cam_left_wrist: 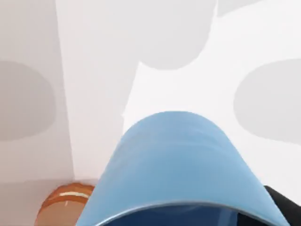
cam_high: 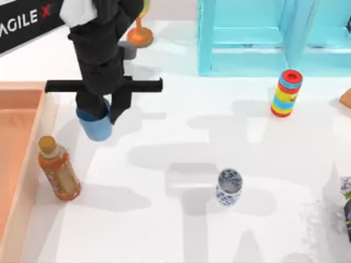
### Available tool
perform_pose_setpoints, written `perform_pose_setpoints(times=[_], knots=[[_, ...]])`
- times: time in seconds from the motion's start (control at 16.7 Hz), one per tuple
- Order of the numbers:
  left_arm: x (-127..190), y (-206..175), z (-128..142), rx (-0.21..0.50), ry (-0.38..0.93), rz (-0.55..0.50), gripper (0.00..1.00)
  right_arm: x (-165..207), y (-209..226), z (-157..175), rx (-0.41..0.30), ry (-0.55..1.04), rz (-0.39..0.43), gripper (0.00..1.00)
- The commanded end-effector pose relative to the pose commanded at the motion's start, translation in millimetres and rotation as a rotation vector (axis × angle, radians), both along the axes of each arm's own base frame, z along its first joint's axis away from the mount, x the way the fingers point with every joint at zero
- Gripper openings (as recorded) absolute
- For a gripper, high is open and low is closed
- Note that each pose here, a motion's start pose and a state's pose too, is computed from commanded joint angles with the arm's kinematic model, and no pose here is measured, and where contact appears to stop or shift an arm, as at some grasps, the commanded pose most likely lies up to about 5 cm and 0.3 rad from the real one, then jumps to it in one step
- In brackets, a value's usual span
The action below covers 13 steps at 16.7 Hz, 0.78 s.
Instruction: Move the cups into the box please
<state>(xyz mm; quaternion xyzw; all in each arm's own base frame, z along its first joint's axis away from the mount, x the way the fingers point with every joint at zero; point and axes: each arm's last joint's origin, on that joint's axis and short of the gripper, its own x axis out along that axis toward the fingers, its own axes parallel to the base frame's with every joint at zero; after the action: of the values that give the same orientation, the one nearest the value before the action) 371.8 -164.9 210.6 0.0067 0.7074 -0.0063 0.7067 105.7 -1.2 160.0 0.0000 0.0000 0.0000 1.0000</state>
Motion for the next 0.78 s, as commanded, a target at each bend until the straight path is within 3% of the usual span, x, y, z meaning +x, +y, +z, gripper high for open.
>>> perform_pose_setpoints(times=[0.18,0.54,0.78], knots=[[-4.0,24.6,24.3,-0.001,-0.003,-0.002,0.0,0.0,0.0,0.0,0.0,0.0,0.0,1.0],[-4.5,29.7,26.5,-0.002,-0.008,-0.006,0.0,0.0,0.0,0.0,0.0,0.0,0.0,1.0],[-14.4,92.9,48.2,-0.015,-0.045,-0.002,0.0,0.0,0.0,0.0,0.0,0.0,0.0,1.0]])
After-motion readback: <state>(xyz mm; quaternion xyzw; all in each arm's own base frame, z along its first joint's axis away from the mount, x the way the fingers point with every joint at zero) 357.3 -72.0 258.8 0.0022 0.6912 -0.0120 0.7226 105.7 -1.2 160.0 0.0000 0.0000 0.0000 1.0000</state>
